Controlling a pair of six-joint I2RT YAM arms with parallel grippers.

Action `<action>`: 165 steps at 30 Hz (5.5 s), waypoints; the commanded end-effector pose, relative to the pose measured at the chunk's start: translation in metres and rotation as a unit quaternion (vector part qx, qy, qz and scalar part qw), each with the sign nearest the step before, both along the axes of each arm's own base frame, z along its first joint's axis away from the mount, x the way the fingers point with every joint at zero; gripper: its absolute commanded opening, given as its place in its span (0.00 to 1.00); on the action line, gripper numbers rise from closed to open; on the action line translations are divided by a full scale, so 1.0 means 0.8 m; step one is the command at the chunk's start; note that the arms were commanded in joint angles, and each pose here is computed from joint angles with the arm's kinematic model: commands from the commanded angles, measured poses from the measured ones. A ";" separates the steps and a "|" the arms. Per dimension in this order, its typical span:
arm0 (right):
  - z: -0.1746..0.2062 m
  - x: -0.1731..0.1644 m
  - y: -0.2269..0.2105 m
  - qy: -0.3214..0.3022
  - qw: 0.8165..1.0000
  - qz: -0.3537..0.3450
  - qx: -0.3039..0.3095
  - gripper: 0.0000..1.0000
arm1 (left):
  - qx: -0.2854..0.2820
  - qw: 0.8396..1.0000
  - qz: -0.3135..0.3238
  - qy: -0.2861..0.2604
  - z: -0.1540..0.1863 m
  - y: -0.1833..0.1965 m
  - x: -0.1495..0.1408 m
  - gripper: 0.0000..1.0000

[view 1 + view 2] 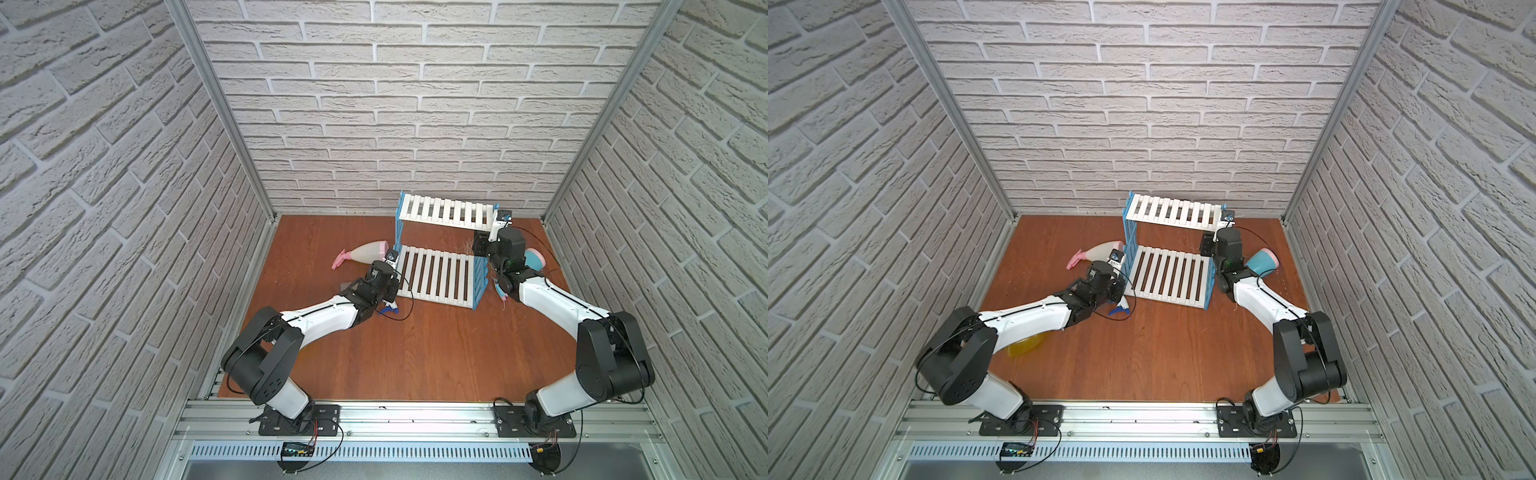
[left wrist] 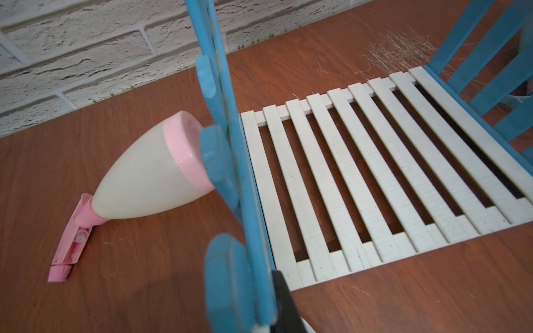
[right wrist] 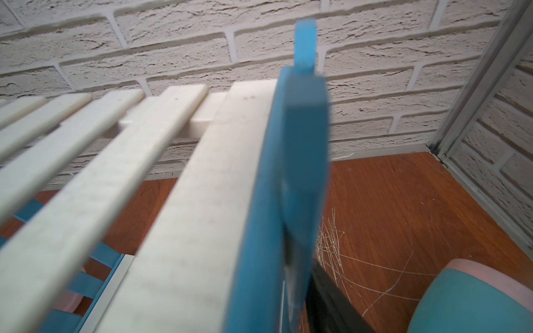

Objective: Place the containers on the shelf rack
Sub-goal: 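Adjust the shelf at the center of the board, then pick up a container from the center of the board.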

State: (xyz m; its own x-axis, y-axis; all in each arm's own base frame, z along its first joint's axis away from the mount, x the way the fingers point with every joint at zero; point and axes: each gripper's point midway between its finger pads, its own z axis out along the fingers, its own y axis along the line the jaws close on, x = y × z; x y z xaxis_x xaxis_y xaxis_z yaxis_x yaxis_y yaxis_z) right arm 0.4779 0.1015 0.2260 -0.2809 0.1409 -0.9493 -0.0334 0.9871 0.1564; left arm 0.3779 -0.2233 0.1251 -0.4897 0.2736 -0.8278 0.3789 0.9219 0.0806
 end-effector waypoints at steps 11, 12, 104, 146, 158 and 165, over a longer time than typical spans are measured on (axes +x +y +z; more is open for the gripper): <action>0.068 -0.072 0.003 -0.013 0.998 0.061 0.031 0.99 | -0.101 0.995 -0.013 -0.024 0.072 -0.007 -0.032 0.72; 0.080 -0.087 -0.002 -0.016 0.998 0.058 0.035 0.99 | -0.102 0.994 -0.011 -0.025 0.077 -0.001 -0.036 0.74; 0.197 -0.230 -0.108 0.049 0.948 0.031 0.313 0.03 | 0.023 0.967 -0.206 -0.146 0.236 0.055 -0.158 0.91; 0.117 -0.235 0.158 0.438 0.745 0.275 0.421 0.03 | 0.181 0.855 -0.354 -0.334 0.242 -0.128 -0.187 0.52; 0.124 -0.239 0.161 0.441 0.736 0.285 0.427 0.03 | 0.186 0.857 -0.320 -0.359 0.252 -0.133 -0.167 0.32; 0.121 -0.238 0.162 0.443 0.734 0.284 0.430 0.03 | 0.208 0.858 -0.293 -0.367 0.251 -0.129 -0.156 0.17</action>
State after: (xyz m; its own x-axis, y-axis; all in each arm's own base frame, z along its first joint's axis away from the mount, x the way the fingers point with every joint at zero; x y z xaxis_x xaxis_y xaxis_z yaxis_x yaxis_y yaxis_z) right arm 0.2936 0.2234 0.3147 -0.9683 0.2483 0.0252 0.1283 0.4087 0.9036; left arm 0.2466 -0.3251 0.3086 0.4304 0.6693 -0.6056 0.5272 0.3582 0.7706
